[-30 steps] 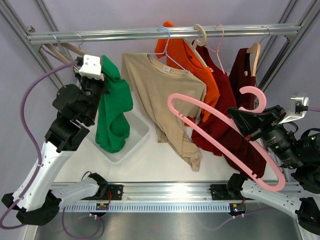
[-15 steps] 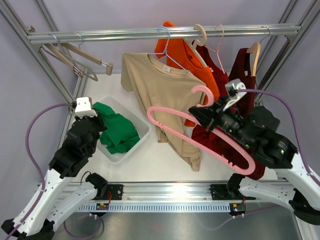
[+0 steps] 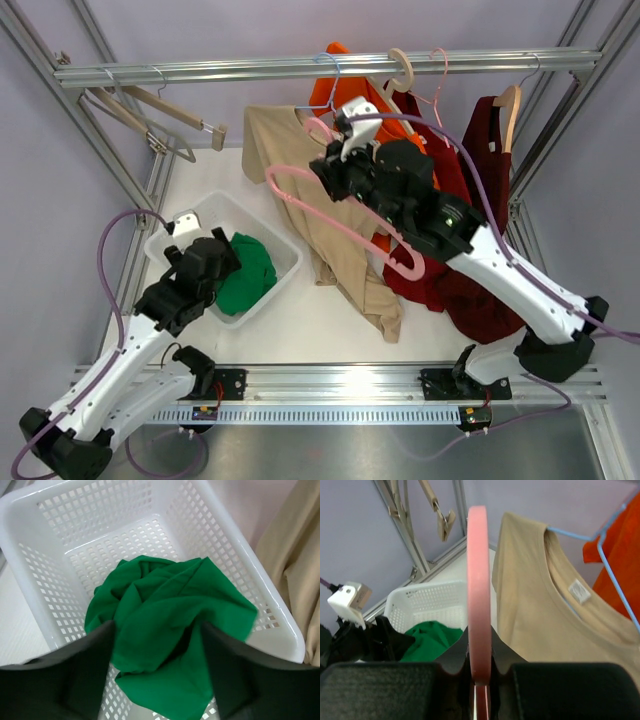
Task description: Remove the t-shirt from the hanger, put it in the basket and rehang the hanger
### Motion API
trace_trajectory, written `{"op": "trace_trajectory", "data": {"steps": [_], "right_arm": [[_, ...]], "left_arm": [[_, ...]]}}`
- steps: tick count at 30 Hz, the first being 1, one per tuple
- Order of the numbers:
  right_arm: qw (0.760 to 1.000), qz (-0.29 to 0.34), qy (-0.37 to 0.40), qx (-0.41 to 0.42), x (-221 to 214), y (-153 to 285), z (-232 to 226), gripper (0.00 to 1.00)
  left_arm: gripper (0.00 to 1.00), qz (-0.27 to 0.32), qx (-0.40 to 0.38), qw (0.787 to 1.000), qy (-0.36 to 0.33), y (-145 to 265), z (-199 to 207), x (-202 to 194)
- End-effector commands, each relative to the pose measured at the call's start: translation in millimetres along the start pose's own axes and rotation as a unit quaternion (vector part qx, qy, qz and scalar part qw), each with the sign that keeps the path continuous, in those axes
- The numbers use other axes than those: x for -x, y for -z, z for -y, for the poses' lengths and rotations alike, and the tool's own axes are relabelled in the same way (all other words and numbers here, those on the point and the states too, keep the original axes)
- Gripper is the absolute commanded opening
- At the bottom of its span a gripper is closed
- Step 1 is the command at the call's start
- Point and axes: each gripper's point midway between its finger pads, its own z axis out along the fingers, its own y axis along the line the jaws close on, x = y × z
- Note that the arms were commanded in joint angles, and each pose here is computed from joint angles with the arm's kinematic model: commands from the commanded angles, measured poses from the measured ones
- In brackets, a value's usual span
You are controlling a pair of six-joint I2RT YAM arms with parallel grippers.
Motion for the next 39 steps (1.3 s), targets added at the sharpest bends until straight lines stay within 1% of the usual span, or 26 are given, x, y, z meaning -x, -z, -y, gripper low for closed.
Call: {"op": "trace_trajectory", "data": {"steps": [1, 2, 3, 4, 5, 6, 7, 8, 9, 10, 11, 12, 13, 14, 15, 16, 17, 18, 19, 21, 22, 24, 30, 36, 39], "right_arm": [[0.998, 0.059, 0.034, -0.002, 48.4, -18.7, -3.1, 0.0], [0.998, 0.043, 0.04, 0.0, 35.0, -39.2, -7.3, 0.0], [0.998, 0.044, 0.041, 0.005, 36.9, -46.1, -10.6, 0.0], [0.997, 0.059, 0.038, 0.006, 51.8, -49.6, -13.7, 0.0], [0.998, 0.044, 0.044, 0.005, 37.9, -70.4, -16.1, 0.0], [0.998, 0.047, 0.047, -0.001, 40.9, -77.1, -15.8, 0.0], [0.997, 0.068, 0.045, -0.001, 61.1, -79.0, -17.5, 0.0], [0.997, 0.046, 0.059, -0.005, 42.4, -100.5, -19.0, 0.0], [0.997, 0.048, 0.063, -0.009, 44.6, -107.0, -19.5, 0.0], [0.995, 0.073, 0.062, -0.013, 68.0, -106.1, -19.4, 0.0], [0.996, 0.051, 0.074, -0.019, 47.2, -126.9, -19.6, 0.0], [0.994, 0.055, 0.085, -0.032, 50.7, -131.3, -14.8, 0.0], [0.993, 0.078, 0.085, -0.039, 68.7, -130.9, -12.1, 0.0], [0.992, 0.065, 0.095, -0.043, 52.4, -149.0, -11.3, 0.0], [0.992, 0.072, 0.095, -0.048, 55.8, -152.7, -9.4, 0.0], [0.99, 0.092, 0.091, -0.056, 69.9, -151.7, -6.6, 0.0], [0.988, 0.092, 0.104, -0.066, 61.8, -165.2, -3.1, 0.0], [0.986, 0.099, 0.107, -0.076, 63.8, -168.0, -0.2, 0.0], [0.985, 0.107, 0.111, -0.079, 66.6, -170.9, 1.2, 0.0], [0.982, 0.134, 0.109, -0.078, 70.5, -183.0, 1.5, 0.0], [0.981, 0.137, 0.109, -0.079, 72.7, -182.4, 3.7, 0.0], [0.978, 0.161, 0.101, -0.082, 80.7, -187.4, 6.2, 0.0], [0.968, 0.208, 0.096, -0.099, 92.6, -198.8, 18.9, 0.0], [0.969, 0.217, 0.065, -0.099, 84.5, -215.0, 39.5, 0.0], [0.971, 0.217, 0.056, -0.09, 77.2, -222.5, 36.9, 0.0]], "left_arm": [[0.81, 0.042, -0.013, 0.996, 0.072, 6.4, 8.2, 29.7], [0.87, 0.048, -0.028, 0.996, 0.076, 12.1, 11.7, 37.1], [0.93, 0.053, -0.043, 0.994, 0.08, 17.2, 14.7, 42.2], [0.98, 0.059, -0.072, 0.992, 0.086, 28.3, 18.8, 49.0], [0.99, 0.066, -0.088, 0.991, 0.077, 35.4, 20.0, 54.7], [0.99, 0.076, -0.105, 0.988, 0.08, 44.3, 22.1, 63.2], [0.99, 0.077, -0.132, 0.985, 0.076, 52.7, 27.0, 66.2], [0.99, 0.089, -0.154, 0.982, 0.068, 63.8, 26.2, 71.4], [0.99, 0.092, -0.174, 0.979, 0.062, 70.7, 28.7, 72.7], [0.99, 0.086, -0.209, 0.973, 0.051, 79.3, 35.9, 69.2], [0.99, 0.095, -0.229, 0.968, 0.035, 87.7, 35.0, 69.5], [0.99, 0.095, -0.249, 0.963, 0.027, 93.2, 37.3, 66.2], [0.99, 0.082, -0.278, 0.957, 0.014, 97.2, 43.5, 55.3], [0.99, 0.091, -0.295, 0.951, 0.005, 104.0, 42.4, 54.0], [0.99, 0.088, -0.309, 0.947, -0.003, 106.4, 44.1, 48.3], [0.99, 0.075, -0.332, 0.94, -0.015, 108.8, 48.5, 36.5], [0.99, 0.075, -0.342, 0.937, -0.021, 110.3, 49.1, 31.8], [0.99, 0.084, -0.356, 0.931, -0.018, 117.0, 47.2, 30.3], [0.99, 0.08, -0.365, 0.927, -0.02, 117.0, 47.5, 22.6], [0.99, 0.105, -0.376, 0.921, -0.011, 127.2, 42.4, 28.9], [0.99, 0.114, -0.378, 0.919, -0.007, 130.2, 40.9, 32.3], [0.99, 0.129, -0.376, 0.917, -0.002, 131.0, 39.1, 36.5], [0.99, 0.111, -0.402, 0.909, -0.011, 134.3, 48.4, 28.6], [0.99, 0.113, -0.402, 0.909, -0.011, 134.5, 48.2, 29.2], [0.99, 0.115, -0.403, 0.908, -0.011, 134.9, 48.5, 30.3]]}}
